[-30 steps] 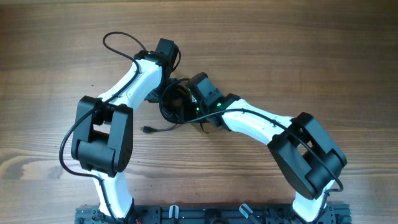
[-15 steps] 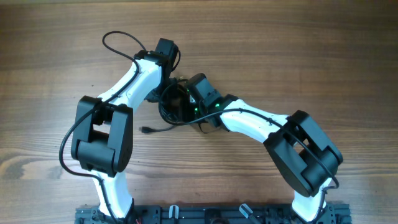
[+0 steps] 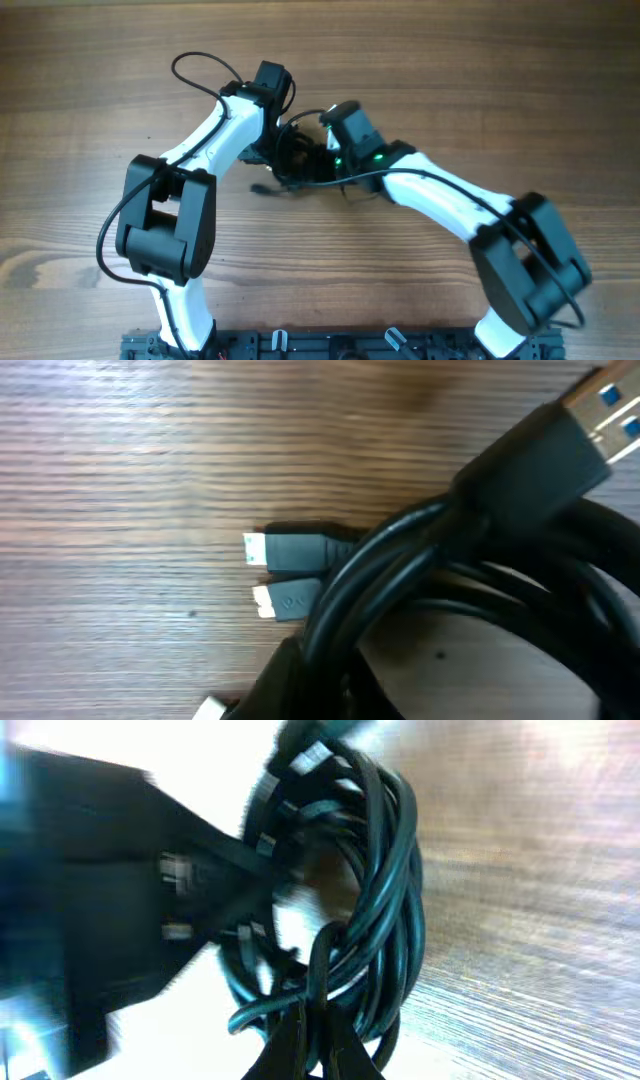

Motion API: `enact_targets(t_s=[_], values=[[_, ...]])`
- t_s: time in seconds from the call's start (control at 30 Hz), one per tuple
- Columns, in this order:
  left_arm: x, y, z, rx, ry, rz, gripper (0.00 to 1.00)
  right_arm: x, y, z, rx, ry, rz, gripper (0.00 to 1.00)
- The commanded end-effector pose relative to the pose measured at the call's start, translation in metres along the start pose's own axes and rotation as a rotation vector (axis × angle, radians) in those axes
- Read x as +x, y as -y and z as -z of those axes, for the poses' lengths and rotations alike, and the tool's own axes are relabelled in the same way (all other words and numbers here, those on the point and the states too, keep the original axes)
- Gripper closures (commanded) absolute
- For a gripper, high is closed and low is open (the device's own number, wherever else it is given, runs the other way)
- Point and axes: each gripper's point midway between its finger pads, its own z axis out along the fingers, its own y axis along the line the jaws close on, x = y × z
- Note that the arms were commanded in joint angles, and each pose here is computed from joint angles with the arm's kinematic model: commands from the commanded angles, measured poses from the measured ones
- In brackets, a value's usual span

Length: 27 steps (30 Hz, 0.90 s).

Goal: Untangle cables

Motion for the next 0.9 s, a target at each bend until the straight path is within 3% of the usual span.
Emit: enact_targets(t_s=[0.0,0.23,0.47,0.77,0.8,0.87], values=[[0.001,-0.010,-0.011,-0.041,-0.018,0.010,0.93,-0.028,-0.032,0.045,-0.085,0.119,0.151,0.96],[-0.001,-0.016,-0.010,-0.077,-0.005,0.010,0.94,-0.037,-0.029,0.069,-0.074,0.156,0.198,0.96],[-0.001,-0.017,-0.010,-0.084,-0.003,0.007,0.95,-0.070,-0.013,0.103,-0.146,0.218,0.025,0.96],[-0.003,-0.021,-0.010,-0.108,0.003,-0.029,0.94,-0.075,0.019,0.112,-0.115,0.199,-0.069,0.96],[-0.003,-0.021,-0.010,-0.108,0.004,-0.029,0.94,-0.073,0.020,0.111,-0.111,0.190,-0.073,0.94],[-0.003,-0.021,-0.010,-0.108,0.004,-0.029,0.94,-0.066,0.022,0.108,-0.102,0.169,-0.080,0.81]])
